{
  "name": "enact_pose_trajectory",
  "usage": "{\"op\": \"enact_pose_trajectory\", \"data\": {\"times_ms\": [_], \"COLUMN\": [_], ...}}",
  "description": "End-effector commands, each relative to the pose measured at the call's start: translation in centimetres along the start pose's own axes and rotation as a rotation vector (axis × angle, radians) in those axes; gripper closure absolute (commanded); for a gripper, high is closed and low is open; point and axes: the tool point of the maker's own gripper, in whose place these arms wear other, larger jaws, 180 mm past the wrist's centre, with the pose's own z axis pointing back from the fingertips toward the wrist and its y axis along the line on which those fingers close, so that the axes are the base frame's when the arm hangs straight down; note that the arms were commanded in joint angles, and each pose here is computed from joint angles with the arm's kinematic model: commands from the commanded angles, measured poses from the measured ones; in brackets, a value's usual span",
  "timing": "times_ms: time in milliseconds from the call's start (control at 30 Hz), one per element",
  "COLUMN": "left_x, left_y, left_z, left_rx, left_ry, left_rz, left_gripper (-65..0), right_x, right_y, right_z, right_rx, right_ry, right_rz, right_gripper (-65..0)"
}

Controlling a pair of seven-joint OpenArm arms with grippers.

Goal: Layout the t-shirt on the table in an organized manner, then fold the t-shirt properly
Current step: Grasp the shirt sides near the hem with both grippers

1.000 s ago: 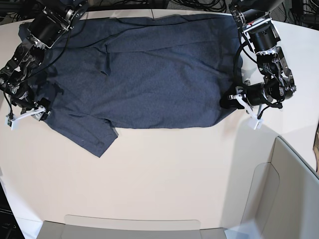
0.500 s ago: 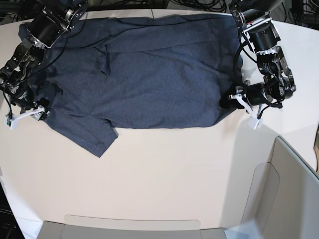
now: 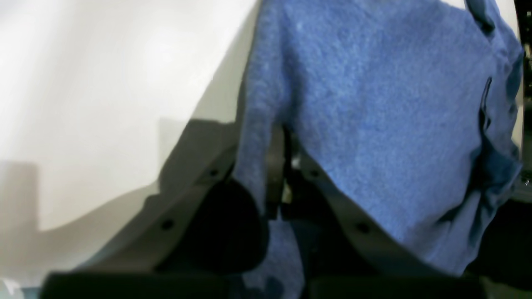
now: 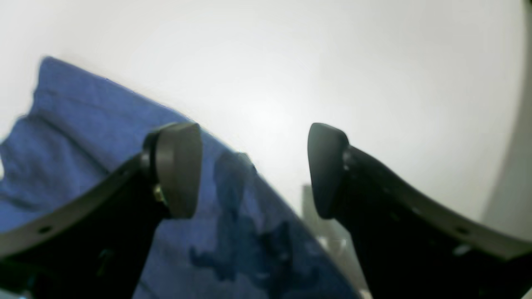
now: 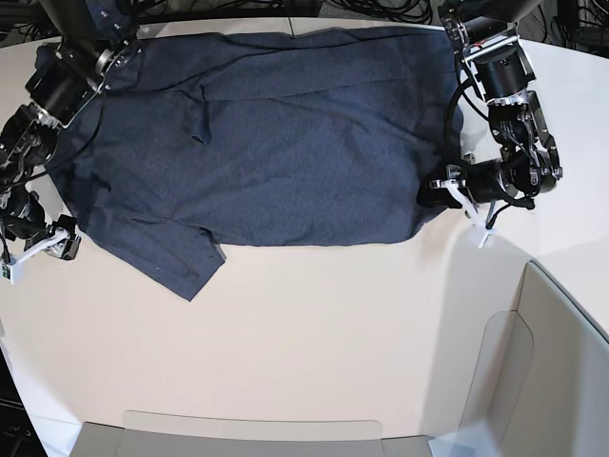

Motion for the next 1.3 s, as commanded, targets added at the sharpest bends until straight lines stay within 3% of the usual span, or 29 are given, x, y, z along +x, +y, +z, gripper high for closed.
{"op": "enact_pose_trajectory", "data": {"times_ms": [0,300,467,600,900,1267], "left_x": [-1.1,-1.1,-1.1,-1.1,-1.0,-0.9], "left_y": [0.6,0.6,0.6,0.6,0.6,0.6], "left_z": [0.0,0.0,0.0,0.0,0.0,0.1], "left_rx": [0.039,0.039,0.039,0.039,0.039,0.042], "left_ry": [0.067,0.067,0.067,0.067,0.066,0.066], "left_rz": [-0.016,-0.016,-0.016,-0.016,-0.014,-0.014], "left_gripper": [0.0,0.0,0.0,0.0,0.0,0.0], "right_x": [2.4,3.4,4.2,2.0,-2.6,-7.2], "right_y": [-0.5,0.8,1.8,3.7,6.0,10.2], "right_z": [0.2,-3.4,-4.3,-5.6,-6.7,-7.9], "right_rx": [0.008,0.228,0.267,0.312,0.362,0.404], "right_ry": [-0.049,-0.001,-0.009,0.045,0.127,0.26], "right_rz": [-0.003,-0.226,-0.266,-0.292,-0.265,-0.15], "right_gripper": [-39.7,-39.7,-39.7,-39.7,-39.7,-39.7]}}
